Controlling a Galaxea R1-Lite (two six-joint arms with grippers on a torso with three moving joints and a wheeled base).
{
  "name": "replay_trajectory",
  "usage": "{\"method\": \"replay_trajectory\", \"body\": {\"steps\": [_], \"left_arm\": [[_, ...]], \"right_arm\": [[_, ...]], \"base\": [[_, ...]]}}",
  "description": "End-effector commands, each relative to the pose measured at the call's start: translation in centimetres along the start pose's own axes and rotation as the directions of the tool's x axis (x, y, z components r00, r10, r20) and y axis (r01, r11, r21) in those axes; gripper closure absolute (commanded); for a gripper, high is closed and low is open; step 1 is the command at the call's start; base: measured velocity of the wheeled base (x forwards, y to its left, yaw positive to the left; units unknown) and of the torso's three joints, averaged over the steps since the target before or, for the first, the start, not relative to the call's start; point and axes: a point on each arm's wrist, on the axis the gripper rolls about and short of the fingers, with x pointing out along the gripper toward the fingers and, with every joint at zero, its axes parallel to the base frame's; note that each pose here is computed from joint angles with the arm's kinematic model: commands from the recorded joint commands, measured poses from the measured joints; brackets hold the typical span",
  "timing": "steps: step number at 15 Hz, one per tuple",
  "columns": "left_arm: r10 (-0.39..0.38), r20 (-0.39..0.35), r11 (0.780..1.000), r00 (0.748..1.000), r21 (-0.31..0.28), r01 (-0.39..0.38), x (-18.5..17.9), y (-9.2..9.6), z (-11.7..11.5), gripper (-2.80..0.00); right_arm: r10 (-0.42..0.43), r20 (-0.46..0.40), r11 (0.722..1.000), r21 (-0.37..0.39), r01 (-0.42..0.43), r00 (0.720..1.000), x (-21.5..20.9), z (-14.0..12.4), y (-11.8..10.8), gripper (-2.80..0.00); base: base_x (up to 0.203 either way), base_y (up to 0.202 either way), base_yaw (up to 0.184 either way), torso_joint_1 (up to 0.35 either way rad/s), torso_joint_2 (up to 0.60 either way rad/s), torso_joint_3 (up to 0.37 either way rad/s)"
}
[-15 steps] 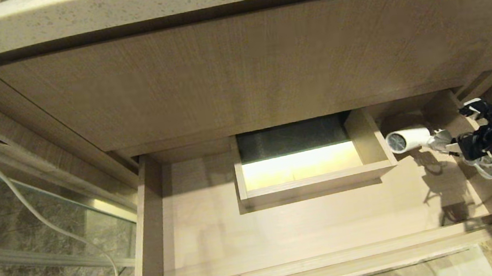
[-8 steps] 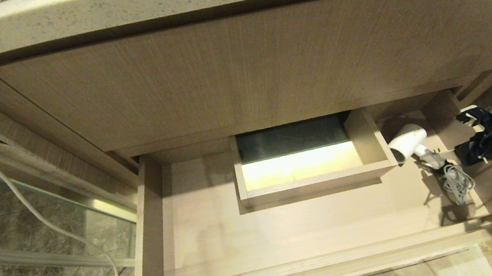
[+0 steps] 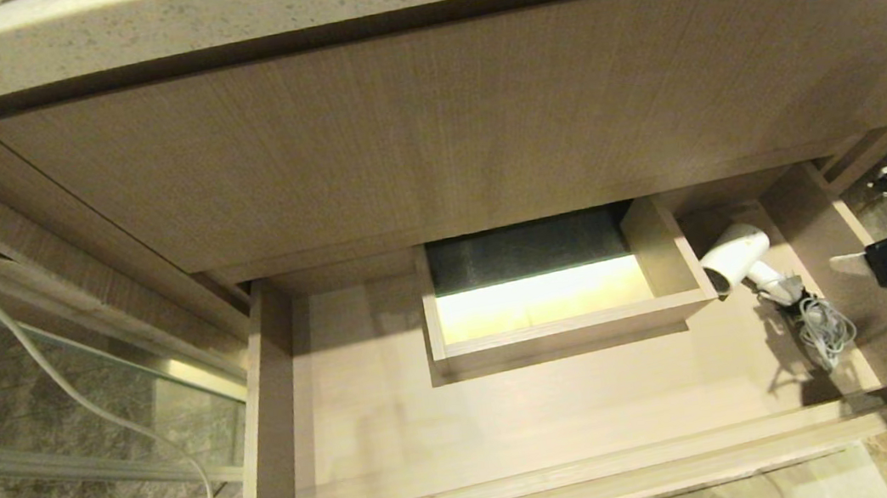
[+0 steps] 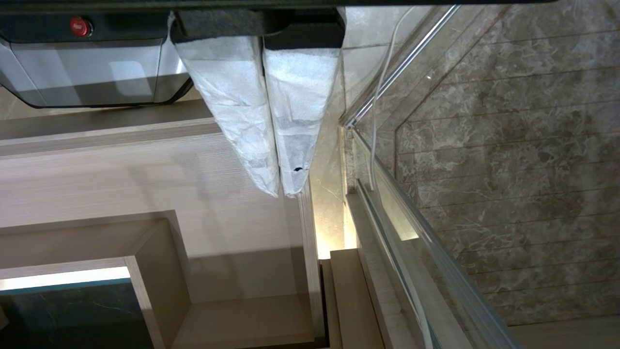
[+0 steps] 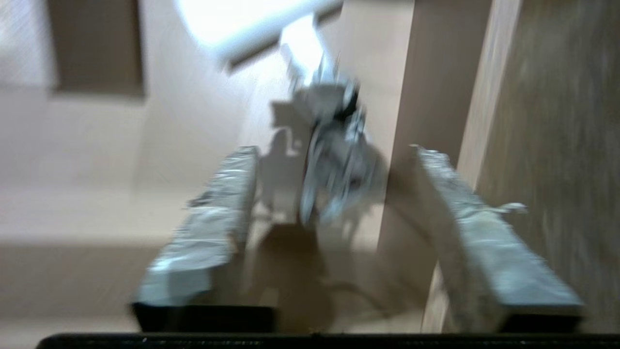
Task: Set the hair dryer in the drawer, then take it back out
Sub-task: Put it into the drawer, then close the drawer
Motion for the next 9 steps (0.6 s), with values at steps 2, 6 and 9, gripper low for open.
{"method": "replay_trajectory", "body": {"steps": [2,6,9], "left_arm": [[0.000,-0.001,1.000,1.000,0.000,0.000,0.0,0.0,0.0,0.00],[0.000,-0.001,1.000,1.000,0.000,0.000,0.0,0.0,0.0,0.00],[0.000,-0.001,1.000,1.000,0.000,0.000,0.0,0.0,0.0,0.00]], "right_arm": [[-0.003,-0.045,1.000,0.016,0.004,0.999,-8.7,-1.0,2.9,0.00],[0.008,-0.252,1.000,-0.027,-0.015,0.968,-12.3,-6.5,6.0,0.00],[0.012,-0.328,0.999,-0.045,-0.028,0.945,-12.4,-8.5,6.3,0.00]], "base": [[0.000,0.000,0.000,0.000,0.00,0.000],[0.000,0.000,0.000,0.000,0.00,0.000],[0.000,0.000,0.000,0.000,0.00,0.000]]}}
